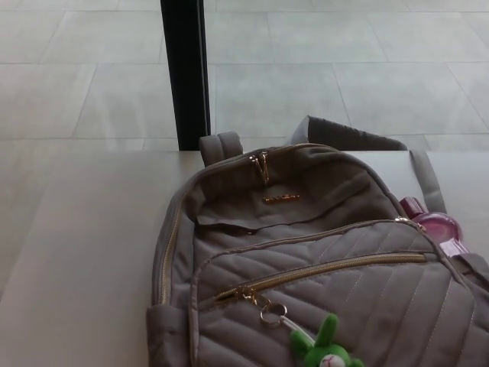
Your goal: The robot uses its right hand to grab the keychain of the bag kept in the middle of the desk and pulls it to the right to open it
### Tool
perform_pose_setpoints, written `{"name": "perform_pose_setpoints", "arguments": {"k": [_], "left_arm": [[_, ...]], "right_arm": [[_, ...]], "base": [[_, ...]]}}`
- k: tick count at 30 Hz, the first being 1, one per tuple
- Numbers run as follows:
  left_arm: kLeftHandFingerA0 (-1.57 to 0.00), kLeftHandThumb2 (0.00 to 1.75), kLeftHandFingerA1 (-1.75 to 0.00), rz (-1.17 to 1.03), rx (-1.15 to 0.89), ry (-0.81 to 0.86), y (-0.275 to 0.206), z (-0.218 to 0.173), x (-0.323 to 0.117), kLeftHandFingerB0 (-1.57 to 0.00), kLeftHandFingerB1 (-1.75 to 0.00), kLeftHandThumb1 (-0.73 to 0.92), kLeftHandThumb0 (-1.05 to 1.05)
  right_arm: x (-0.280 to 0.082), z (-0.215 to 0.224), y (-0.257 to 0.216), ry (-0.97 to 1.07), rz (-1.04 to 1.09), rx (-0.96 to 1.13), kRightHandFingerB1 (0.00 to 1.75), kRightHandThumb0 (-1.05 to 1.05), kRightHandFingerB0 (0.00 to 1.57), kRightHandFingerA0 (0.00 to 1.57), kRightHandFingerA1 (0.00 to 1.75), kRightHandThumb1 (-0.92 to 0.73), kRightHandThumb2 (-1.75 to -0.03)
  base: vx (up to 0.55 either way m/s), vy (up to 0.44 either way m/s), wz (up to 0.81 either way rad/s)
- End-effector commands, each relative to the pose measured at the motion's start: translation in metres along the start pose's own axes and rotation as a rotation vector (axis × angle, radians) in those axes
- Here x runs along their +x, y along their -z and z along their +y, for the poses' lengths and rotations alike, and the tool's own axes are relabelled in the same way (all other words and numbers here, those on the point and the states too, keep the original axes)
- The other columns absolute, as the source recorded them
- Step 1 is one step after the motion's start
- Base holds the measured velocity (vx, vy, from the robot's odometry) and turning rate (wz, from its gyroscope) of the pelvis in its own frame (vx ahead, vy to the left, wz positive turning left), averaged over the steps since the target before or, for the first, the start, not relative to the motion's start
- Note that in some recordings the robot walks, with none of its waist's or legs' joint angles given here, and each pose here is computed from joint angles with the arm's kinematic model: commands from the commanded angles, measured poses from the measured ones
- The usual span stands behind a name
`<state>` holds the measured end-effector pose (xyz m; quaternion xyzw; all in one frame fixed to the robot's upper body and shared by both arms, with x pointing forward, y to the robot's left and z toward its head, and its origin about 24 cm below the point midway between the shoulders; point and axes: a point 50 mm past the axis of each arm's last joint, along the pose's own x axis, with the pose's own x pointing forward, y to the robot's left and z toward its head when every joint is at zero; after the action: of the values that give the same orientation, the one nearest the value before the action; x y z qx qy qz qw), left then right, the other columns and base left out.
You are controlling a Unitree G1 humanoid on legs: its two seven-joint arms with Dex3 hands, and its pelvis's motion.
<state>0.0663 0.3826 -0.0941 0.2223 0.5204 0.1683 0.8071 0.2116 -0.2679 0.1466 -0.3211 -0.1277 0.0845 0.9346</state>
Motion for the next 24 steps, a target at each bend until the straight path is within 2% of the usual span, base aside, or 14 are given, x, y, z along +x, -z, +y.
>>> {"name": "perform_pose_setpoints", "arguments": {"k": [1, 3, 4, 7, 8, 9, 10, 13, 14, 18, 19, 21, 22, 24], "left_arm": [[-0.73, 0.56, -0.74, -0.026, 0.024, -0.021, 0.001, 0.011, -0.002, -0.51, -0.42, 0.54, -0.56], [-0.78, 0.57, -0.78, -0.024, 0.030, -0.023, 0.001, 0.011, -0.002, -0.51, -0.41, 0.53, -0.57], [-0.68, 0.82, -0.74, -0.031, 0.053, -0.020, 0.001, 0.011, -0.002, -0.45, -0.54, 0.43, -0.60], [-0.67, 0.82, -0.74, -0.033, 0.033, -0.022, 0.001, 0.012, -0.002, -0.45, -0.54, 0.42, -0.59], [-0.72, 0.56, -0.70, -0.026, 0.022, -0.019, 0.001, 0.012, -0.002, -0.51, -0.42, 0.53, -0.56], [-0.68, 0.82, -0.73, -0.030, 0.020, -0.017, 0.001, 0.012, -0.002, -0.43, -0.53, 0.42, -0.59], [-0.75, 0.56, -0.73, -0.025, 0.005, -0.016, 0.001, 0.012, -0.002, -0.51, -0.42, 0.53, -0.55], [-0.74, 0.80, -0.78, -0.029, 0.029, -0.015, 0.001, 0.010, -0.002, -0.45, -0.53, 0.42, -0.59], [-0.80, 0.56, -0.79, -0.024, 0.024, -0.016, 0.002, 0.010, -0.002, -0.51, -0.42, 0.53, -0.57], [-0.69, 0.57, -0.64, -0.016, 0.028, -0.017, 0.002, 0.009, -0.002, -0.52, -0.41, 0.53, -0.56], [-0.67, 0.82, -0.71, -0.017, 0.031, -0.013, 0.002, 0.009, -0.002, -0.44, -0.53, 0.43, -0.59], [-0.78, 0.57, -0.73, -0.017, 0.037, -0.012, 0.000, 0.009, -0.001, -0.51, -0.41, 0.54, -0.57], [-0.75, 0.82, -0.79, -0.032, 0.033, -0.008, 0.000, 0.010, -0.002, -0.44, -0.53, 0.42, -0.61], [-0.72, 0.81, -0.78, -0.020, 0.015, -0.011, 0.000, 0.010, -0.001, -0.46, -0.53, 0.42, -0.59]], "right_arm": [[-0.018, 0.085, -0.088, -0.596, -0.315, -0.183, 0.36, -0.76, 0.25, 0.30, 0.55, -0.60, -0.59], [-0.019, 0.087, -0.088, -0.603, -0.315, -0.188, 0.36, -0.76, 0.25, 0.30, 0.57, -0.61, -0.60], [-0.018, 0.089, -0.088, -0.613, -0.314, -0.185, 0.35, -0.75, 0.27, 0.34, 0.57, -0.61, -0.59], [-0.019, 0.092, -0.090, -0.626, -0.306, -0.207, 0.35, -0.76, 0.30, 0.36, 0.57, -0.63, -0.59], [-0.019, 0.095, -0.090, -0.642, -0.307, -0.202, 0.35, -0.74, 0.31, 0.35, 0.58, -0.63, -0.58], [-0.019, 0.095, -0.091, -0.654, -0.304, -0.225, 0.36, -0.74, 0.31, 0.35, 0.58, -0.64, -0.60], [-0.018, 0.096, -0.091, -0.659, -0.310, -0.234, 0.36, -0.74, 0.30, 0.35, 0.59, -0.64, -0.60], [-0.018, 0.099, -0.093, -0.663, -0.319, -0.238, 0.37, -0.73, 0.31, 0.37, 0.61, -0.64, -0.59], [-0.018, 0.099, -0.094, -0.670, -0.316, -0.236, 0.37, -0.72, 0.31, 0.36, 0.61, -0.64, -0.59], [-0.015, 0.101, -0.098, -0.671, -0.321, -0.255, 0.38, -0.72, 0.32, 0.38, 0.62, -0.62, -0.60], [-0.015, 0.102, -0.099, -0.675, -0.325, -0.253, 0.49, -0.72, 0.27, 0.35, 0.65, -0.48, -0.89], [-0.014, 0.102, -0.101, -0.687, -0.345, -0.281, 0.50, -0.71, 0.27, 0.34, 0.65, -0.49, -0.89], [-0.014, 0.102, -0.101, -0.692, -0.340, -0.299, 0.38, -0.72, 0.32, 0.37, 0.63, -0.64, -0.60], [-0.015, 0.104, -0.101, -0.691, -0.343, -0.338, 0.38, -0.73, 0.34, 0.42, 0.62, -0.65, -0.60]], "base": [[0.00, 0.000, 0.00], [0.00, 0.000, 0.00], [0.00, 0.000, 0.00], [0.00, 0.000, 0.00], [0.00, 0.000, 0.00], [0.00, 0.000, 0.00], [0.00, 0.000, 0.00], [0.00, 0.000, 0.00], [0.00, 0.000, 0.00], [0.00, 0.000, 0.00], [0.00, 0.000, 0.00], [0.00, 0.000, 0.00], [0.00, 0.000, 0.00], [0.00, 0.000, 0.00]]}}
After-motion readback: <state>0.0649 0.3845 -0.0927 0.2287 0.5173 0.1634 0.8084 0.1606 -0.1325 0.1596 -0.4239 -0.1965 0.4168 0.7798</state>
